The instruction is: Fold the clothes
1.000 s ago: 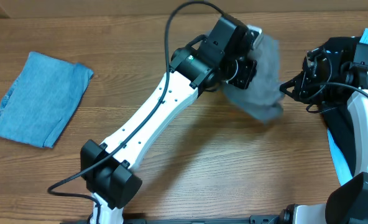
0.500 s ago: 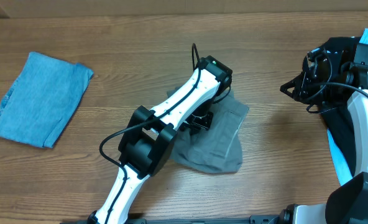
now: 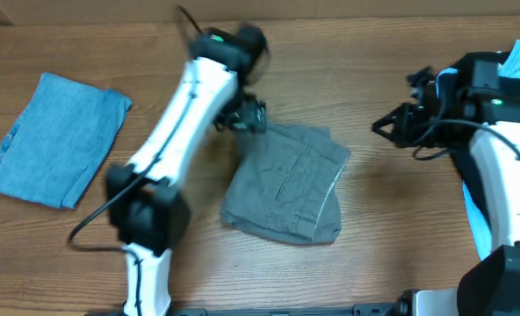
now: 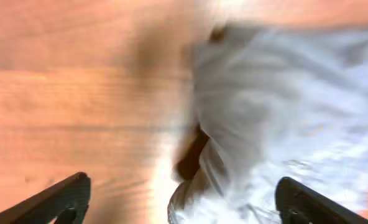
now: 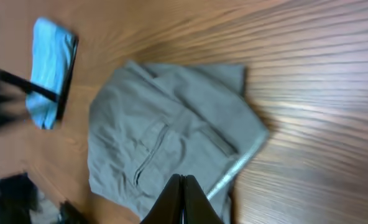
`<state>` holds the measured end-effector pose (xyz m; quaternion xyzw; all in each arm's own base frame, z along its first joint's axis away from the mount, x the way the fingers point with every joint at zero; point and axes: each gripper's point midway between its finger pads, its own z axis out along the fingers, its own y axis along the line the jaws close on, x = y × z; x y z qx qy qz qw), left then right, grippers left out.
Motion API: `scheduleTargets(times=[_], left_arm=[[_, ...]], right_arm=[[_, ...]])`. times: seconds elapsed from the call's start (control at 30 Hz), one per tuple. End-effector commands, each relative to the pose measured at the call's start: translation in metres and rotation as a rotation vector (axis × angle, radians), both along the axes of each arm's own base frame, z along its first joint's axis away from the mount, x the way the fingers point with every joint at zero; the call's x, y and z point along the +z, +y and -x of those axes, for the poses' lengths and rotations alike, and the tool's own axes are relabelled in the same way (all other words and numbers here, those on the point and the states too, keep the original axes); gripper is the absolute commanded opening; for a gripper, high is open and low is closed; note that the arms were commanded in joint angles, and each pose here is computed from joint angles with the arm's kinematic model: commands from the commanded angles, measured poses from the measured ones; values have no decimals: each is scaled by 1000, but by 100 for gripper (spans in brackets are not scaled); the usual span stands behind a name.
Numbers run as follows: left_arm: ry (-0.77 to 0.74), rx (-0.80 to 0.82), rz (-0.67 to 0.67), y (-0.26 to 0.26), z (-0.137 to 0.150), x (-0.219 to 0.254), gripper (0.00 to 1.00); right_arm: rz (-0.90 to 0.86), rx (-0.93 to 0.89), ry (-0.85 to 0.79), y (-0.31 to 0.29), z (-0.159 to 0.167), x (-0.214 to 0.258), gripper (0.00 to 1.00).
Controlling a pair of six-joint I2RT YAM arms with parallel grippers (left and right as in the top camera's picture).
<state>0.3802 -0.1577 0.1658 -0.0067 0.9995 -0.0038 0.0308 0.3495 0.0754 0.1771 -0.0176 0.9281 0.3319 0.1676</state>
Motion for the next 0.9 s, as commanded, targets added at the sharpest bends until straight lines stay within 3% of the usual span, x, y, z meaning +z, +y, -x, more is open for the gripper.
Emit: scheduleTargets(times=[0.0,0.1,0.3,0.4,0.47,0.87], left_arm=[[-20,-37,95,-6,-5,10,100],[61,-89,190,-18,-5,-18,100],[144,-50,201,-4,-18,-61,100],[197,-115,323,-17,-16,-71,100],[225,-124,331,-21,-16,-85,100],[226,-149,390,-43,-24,-110,100]], right_arm=[[-19,81,13,27,13,-21,4],[-26,126,27,43,26,-51,4],[-61,245,57,78,62,-91,4],[-51,280,51,86,72,-103,4],[-15,274,55,83,74,-112,4],[-1,270,113,77,99,-141,4]])
